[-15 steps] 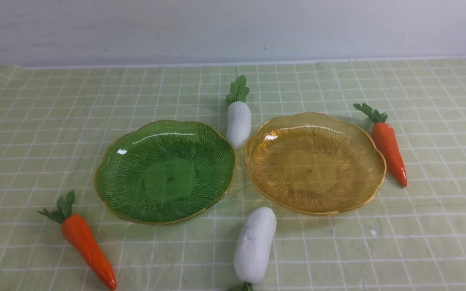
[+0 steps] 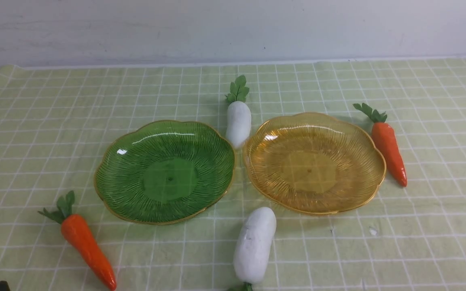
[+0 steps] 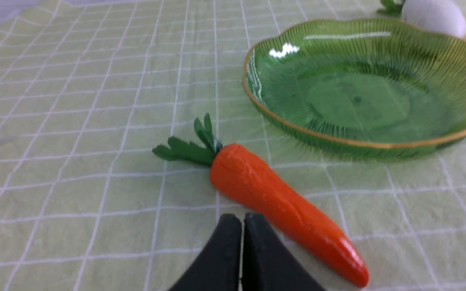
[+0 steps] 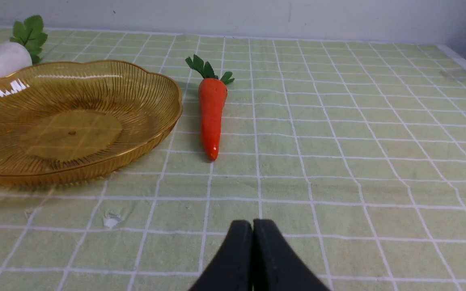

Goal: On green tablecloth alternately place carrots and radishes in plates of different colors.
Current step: 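Pick up the carrot and put it on the nearest plate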

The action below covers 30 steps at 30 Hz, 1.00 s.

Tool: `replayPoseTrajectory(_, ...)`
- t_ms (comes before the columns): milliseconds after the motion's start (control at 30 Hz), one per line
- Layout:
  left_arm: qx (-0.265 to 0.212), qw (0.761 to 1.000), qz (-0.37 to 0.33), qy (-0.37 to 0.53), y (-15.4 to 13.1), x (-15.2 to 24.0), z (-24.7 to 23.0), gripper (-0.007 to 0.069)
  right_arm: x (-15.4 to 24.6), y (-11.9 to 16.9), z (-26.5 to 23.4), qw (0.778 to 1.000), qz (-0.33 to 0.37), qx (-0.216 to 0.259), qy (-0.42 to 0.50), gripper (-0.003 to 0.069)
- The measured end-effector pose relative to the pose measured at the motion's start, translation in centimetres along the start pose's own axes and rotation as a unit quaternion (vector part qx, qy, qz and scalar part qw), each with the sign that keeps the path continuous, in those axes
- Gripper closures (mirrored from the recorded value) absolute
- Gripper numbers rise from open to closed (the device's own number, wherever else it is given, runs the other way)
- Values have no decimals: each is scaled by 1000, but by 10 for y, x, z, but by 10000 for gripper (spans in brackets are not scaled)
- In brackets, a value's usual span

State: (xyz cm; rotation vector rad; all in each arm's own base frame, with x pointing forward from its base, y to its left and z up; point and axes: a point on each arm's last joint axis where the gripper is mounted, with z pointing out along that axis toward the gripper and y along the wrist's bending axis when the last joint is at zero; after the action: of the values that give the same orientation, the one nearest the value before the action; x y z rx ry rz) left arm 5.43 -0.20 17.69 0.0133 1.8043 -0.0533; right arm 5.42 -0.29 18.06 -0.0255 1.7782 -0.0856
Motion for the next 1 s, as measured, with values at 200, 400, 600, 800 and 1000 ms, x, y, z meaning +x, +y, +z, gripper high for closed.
replayPoseTrajectory(200, 35, 978, -173, -108, -3, -20, -2, 634, 0, 0, 0, 1000, 0, 0, 0, 673)
replayPoseTrajectory(400, 46, 951, -197, -234, 0, -42, -10, 634, 0, 0, 0, 1000, 0, 0, 0, 673)
replayPoseTrajectory(600, 71, 922, -253, -283, 1, -71, -24, 634, 0, 0, 0, 1000, 0, 0, 0, 673)
replayPoseTrajectory(800, 57, 964, -237, -106, -9, -129, -18, 634, -1, 0, 0, 1000, 1, 0, -3, 673)
replayPoseTrajectory(1000, -6, 961, -152, 231, -12, -159, 41, 634, -13, 2, -1, 987, 139, -22, -80, 673)
